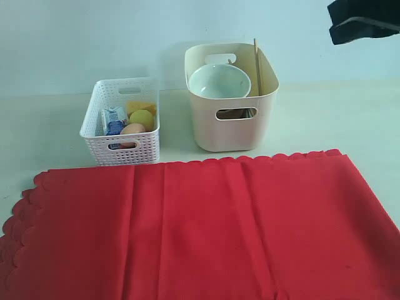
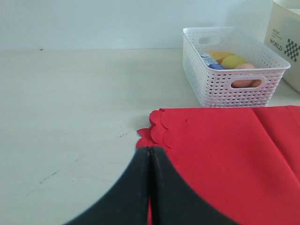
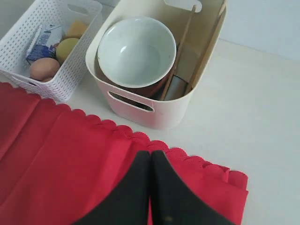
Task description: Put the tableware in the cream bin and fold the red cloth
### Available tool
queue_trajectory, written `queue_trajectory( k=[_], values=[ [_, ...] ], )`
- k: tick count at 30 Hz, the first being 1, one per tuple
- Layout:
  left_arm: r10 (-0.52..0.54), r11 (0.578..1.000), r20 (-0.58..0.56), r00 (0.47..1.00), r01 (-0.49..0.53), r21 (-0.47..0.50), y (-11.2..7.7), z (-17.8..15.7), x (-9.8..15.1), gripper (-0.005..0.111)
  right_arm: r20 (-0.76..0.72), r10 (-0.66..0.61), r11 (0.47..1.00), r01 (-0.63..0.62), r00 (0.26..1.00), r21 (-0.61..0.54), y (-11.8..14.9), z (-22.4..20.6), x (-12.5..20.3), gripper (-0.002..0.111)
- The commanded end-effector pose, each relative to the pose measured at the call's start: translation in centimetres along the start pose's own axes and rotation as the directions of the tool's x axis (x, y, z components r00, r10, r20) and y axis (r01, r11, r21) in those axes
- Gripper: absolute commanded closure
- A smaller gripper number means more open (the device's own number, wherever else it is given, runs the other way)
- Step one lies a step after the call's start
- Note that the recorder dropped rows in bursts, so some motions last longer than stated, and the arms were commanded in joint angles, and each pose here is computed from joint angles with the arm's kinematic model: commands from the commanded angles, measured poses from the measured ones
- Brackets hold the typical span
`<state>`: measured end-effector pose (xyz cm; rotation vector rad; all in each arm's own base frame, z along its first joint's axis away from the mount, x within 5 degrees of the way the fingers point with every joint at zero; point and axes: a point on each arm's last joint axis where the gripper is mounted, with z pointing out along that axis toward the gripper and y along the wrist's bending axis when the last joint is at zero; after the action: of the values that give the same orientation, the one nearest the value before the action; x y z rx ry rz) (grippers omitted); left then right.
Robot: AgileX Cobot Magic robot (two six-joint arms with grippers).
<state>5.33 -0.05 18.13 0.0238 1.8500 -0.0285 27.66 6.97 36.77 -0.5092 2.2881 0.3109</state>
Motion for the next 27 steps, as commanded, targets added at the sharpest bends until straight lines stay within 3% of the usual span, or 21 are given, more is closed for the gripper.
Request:
queue_trajectory(
  k=[1,14,27],
  values=[
    [-0.006,1.000,0.012,1.000,0.006,0.001,0.0,0.0,0.0,0.107,0.060,-0.014,1.000,0.012,0.998,0.026,0.8,-2.7,1.6,0.108],
    [-0.006,1.000,0.012,1.000,0.006,0.001,0.0,0.0,0.0,0.107,0.255,-0.084,0.992,0.056,0.963,0.118,3.5,-10.3,7.5,0.108],
    [-0.006,1.000,0.012,1.000,0.006,0.001,0.0,0.0,0.0,0.107,0.405,-0.105,0.987,0.047,0.908,0.152,5.5,-13.8,14.3,0.108]
  ],
)
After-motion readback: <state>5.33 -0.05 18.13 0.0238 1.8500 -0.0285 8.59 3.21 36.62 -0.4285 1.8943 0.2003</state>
